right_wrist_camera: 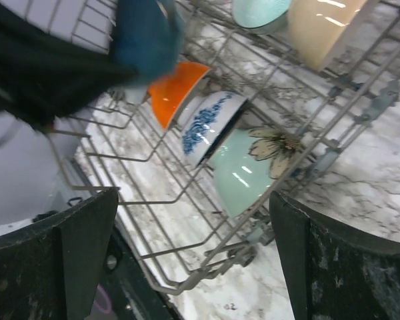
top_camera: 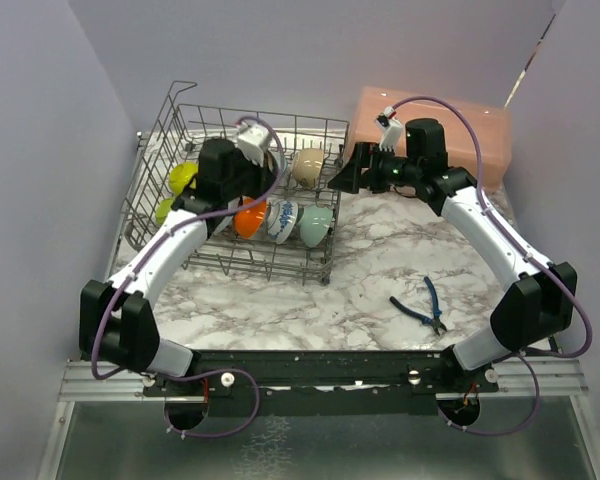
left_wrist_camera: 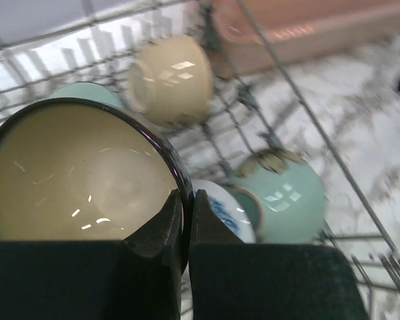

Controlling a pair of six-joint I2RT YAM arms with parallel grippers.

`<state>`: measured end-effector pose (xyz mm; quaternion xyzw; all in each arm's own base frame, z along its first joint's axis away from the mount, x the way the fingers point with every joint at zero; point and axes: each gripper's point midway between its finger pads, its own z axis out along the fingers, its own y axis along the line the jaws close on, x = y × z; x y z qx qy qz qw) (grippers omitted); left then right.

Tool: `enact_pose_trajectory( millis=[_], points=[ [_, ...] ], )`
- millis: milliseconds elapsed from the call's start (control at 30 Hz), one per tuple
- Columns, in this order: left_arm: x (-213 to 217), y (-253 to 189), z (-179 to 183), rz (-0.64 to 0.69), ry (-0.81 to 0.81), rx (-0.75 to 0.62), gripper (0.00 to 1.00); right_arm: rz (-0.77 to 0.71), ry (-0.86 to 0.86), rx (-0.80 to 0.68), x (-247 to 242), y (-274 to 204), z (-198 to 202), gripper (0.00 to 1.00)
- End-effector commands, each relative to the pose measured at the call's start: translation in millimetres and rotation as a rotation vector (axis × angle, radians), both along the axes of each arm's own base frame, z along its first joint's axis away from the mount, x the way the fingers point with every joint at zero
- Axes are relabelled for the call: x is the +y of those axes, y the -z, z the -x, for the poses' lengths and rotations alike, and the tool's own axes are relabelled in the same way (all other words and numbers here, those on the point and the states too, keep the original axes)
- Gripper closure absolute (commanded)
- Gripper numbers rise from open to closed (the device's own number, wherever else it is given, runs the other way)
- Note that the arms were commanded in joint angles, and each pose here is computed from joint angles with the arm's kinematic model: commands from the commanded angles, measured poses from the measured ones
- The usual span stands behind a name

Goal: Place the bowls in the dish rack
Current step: Pick up the bowl from the dish rack.

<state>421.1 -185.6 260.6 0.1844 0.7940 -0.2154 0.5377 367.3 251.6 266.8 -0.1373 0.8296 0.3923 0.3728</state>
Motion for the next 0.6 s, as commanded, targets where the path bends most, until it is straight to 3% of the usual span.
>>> enact_pose_trajectory(
  millis=[0, 267, 567],
  points=[
    [-66.5, -49.0, 60.6, -0.026, 0.353, -0.37, 1.0, -0.187, -0.112, 0.013, 18.3, -35.4, 22.4, 0.0],
    [-109.7, -38.8, 119.7, -0.179, 0.547, -0.55, 1.0, -0.321, -0.201, 0.169, 36.6, -24.5, 36.5, 0.0],
    [-119.8, -40.0, 128.6, -0.271, 0.544, -0.615, 1.0, -0.297, -0.214, 0.276, 49.2, 9.5, 44.6, 0.02]
  ],
)
